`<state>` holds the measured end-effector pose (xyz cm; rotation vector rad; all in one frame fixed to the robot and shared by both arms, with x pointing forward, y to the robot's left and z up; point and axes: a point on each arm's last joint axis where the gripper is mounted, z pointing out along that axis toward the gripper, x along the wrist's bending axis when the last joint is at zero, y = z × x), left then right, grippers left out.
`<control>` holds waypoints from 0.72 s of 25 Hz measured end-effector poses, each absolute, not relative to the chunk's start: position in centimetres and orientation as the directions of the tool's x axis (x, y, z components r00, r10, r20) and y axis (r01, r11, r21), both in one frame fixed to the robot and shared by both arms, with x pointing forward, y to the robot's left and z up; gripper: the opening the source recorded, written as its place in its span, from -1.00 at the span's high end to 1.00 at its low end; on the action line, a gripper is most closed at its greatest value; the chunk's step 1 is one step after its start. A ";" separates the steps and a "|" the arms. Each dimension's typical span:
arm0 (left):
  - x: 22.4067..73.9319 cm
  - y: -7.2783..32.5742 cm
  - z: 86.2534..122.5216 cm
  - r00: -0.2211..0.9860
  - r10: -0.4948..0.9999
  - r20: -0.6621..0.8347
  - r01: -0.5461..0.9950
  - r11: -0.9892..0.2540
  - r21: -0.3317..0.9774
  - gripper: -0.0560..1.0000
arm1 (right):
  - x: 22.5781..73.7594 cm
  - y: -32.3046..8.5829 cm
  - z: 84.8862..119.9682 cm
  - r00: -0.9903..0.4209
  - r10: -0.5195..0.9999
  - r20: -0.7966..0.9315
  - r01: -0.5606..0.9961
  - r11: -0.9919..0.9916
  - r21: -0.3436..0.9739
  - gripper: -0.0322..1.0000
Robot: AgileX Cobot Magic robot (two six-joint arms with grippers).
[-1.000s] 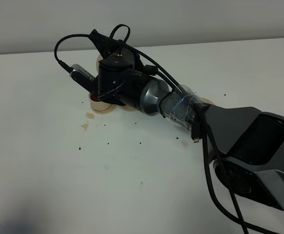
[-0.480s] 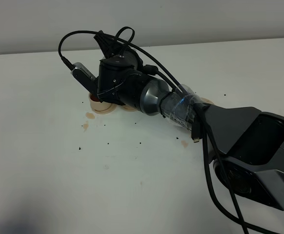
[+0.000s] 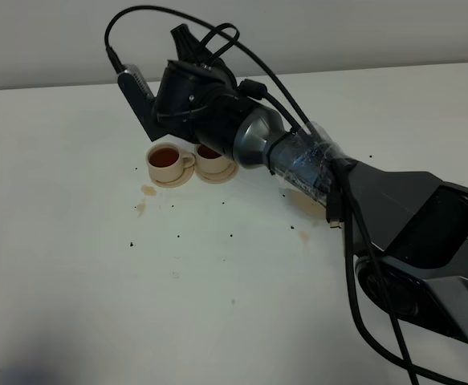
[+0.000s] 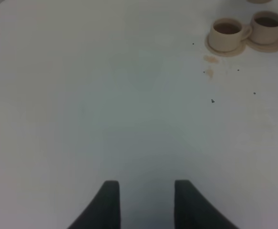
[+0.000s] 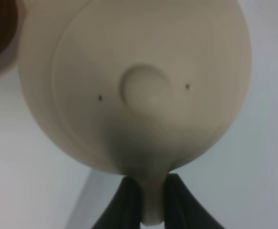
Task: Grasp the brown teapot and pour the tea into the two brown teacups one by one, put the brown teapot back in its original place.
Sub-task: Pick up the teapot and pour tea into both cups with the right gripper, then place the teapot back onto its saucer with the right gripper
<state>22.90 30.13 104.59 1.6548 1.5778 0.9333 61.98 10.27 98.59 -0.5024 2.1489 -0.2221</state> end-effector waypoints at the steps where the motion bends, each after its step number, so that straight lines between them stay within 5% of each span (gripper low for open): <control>1: 22.9 30.1 104.6 0.018 0.998 0.054 0.528 -0.055 0.848 0.28 | 62.1 9.8 99.0 -0.552 -0.402 -0.731 -0.246 0.916 -0.318 0.69; 10: 22.9 30.1 104.6 0.018 0.998 0.054 0.528 -0.055 0.848 0.28 | 63.9 6.2 102.8 -0.727 0.036 -0.685 0.029 0.999 0.021 0.69; 18: 22.9 30.1 104.6 0.018 0.998 0.054 0.528 -0.055 0.848 0.28 | 66.2 2.9 103.6 -0.604 0.610 -0.512 0.464 0.792 0.396 0.69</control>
